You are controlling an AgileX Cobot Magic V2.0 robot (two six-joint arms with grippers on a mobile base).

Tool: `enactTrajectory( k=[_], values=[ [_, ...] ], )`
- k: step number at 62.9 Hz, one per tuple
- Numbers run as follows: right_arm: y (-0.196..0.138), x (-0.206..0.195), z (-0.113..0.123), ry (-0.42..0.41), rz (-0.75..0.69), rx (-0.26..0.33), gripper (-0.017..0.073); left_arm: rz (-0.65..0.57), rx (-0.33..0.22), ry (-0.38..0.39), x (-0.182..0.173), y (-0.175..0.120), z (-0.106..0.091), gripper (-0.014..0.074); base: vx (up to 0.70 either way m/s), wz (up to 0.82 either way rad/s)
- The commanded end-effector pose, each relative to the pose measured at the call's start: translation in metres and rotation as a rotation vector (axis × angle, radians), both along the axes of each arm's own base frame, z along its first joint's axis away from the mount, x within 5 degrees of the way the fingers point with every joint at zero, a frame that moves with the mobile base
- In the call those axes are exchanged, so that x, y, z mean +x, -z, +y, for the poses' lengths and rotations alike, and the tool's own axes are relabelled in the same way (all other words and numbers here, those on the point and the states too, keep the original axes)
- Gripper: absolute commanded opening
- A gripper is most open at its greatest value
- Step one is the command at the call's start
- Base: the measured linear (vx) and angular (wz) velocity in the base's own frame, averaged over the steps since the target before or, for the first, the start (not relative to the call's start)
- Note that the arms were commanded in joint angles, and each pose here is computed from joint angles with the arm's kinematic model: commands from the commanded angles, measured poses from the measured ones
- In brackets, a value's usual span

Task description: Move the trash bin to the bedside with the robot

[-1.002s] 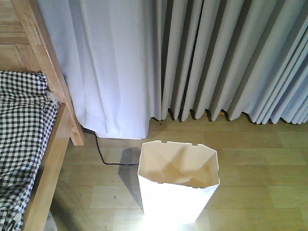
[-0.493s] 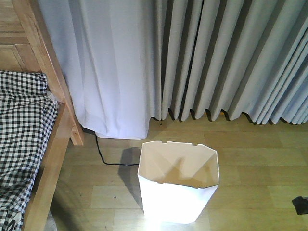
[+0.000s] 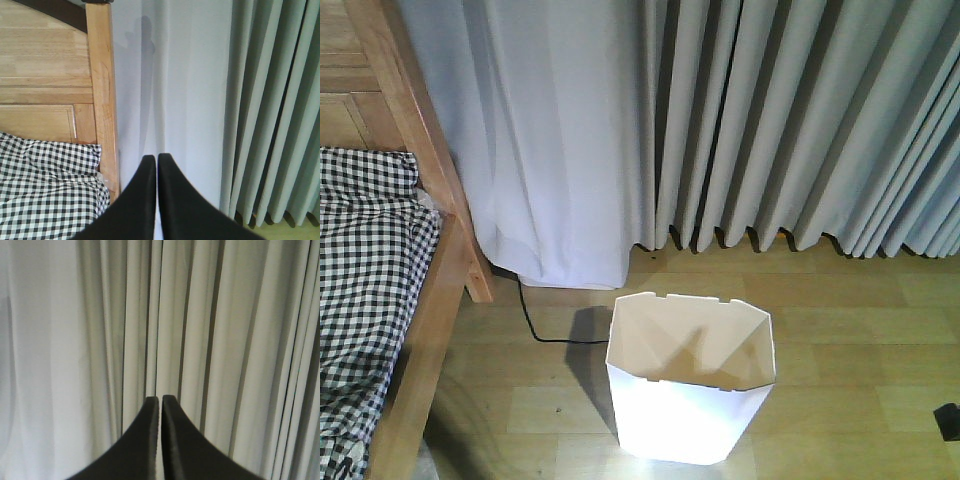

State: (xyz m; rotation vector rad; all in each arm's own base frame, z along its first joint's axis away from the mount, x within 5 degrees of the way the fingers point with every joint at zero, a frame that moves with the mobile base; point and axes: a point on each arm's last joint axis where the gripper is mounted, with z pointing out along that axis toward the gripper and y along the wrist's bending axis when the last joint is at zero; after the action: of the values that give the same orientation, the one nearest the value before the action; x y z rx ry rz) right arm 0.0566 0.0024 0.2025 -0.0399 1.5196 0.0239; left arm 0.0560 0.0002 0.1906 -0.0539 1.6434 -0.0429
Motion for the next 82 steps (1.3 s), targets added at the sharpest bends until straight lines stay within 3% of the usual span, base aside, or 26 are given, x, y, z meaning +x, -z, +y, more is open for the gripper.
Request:
enactTrajectory(
  k=[1, 30, 82],
  values=[
    [0.0008, -0.0004, -0.0008, 0.011, -0.048, -0.008, -0.0011, -0.059, -0.012, 0.002, 0.0006, 0.0018, -0.0001, -0.0006, 0.00, 0.00],
    [0.0008, -0.0005, -0.0005, 0.011, -0.050, -0.052, -0.0011, -0.059, -0.012, 0.002, 0.0006, 0.0018, -0.0001, -0.0006, 0.00, 0.00],
    [0.0011, -0.0004, -0.0005, 0.011, -0.046, -0.037, -0.0011, -0.059, -0.012, 0.002, 0.0006, 0.0018, -0.0001, -0.0006, 0.00, 0.00]
  ],
)
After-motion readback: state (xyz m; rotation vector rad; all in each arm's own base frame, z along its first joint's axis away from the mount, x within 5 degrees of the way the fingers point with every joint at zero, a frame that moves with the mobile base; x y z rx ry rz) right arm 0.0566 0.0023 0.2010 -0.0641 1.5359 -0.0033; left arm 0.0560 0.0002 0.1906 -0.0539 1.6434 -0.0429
